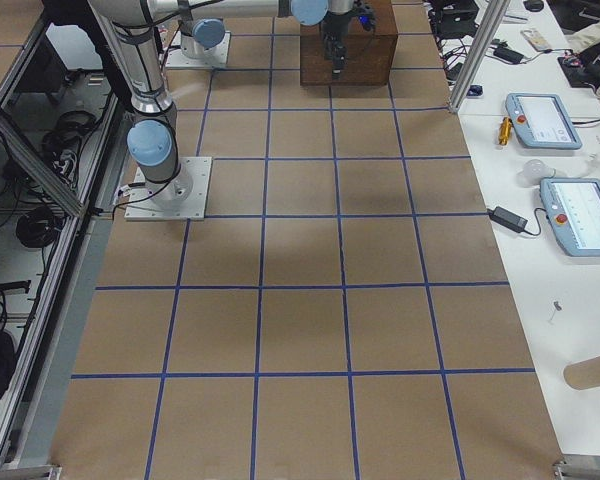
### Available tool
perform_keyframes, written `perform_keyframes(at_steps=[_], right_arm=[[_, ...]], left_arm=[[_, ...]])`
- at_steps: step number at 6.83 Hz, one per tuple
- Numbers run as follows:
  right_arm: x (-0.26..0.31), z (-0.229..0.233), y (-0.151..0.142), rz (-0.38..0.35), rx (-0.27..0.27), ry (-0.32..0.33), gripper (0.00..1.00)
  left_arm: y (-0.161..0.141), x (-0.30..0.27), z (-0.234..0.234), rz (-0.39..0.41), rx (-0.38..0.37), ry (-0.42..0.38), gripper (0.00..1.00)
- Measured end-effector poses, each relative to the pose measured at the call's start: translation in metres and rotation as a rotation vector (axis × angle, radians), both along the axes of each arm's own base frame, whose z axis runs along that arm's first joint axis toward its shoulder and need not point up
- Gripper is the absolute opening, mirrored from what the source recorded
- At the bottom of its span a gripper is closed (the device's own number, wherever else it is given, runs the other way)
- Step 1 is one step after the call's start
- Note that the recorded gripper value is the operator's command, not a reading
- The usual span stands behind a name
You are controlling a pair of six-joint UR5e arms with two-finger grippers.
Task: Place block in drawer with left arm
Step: 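Close the left gripper on the white drawer handle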
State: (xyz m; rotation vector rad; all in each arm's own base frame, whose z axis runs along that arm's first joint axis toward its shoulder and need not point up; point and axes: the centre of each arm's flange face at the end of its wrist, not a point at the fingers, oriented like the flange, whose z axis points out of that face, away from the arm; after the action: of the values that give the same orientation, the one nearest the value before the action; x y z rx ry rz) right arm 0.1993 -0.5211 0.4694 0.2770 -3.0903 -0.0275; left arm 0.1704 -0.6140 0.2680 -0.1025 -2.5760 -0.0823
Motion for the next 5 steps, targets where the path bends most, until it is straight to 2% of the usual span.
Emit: perform_keyframes(at_steps=[5], right_arm=[[0.000,0.000,0.000,0.001,0.000,-0.001,1.00]], left_arm=[[-0.009,-0.010,-0.017,-0.033,0.008,0.002,1.00]])
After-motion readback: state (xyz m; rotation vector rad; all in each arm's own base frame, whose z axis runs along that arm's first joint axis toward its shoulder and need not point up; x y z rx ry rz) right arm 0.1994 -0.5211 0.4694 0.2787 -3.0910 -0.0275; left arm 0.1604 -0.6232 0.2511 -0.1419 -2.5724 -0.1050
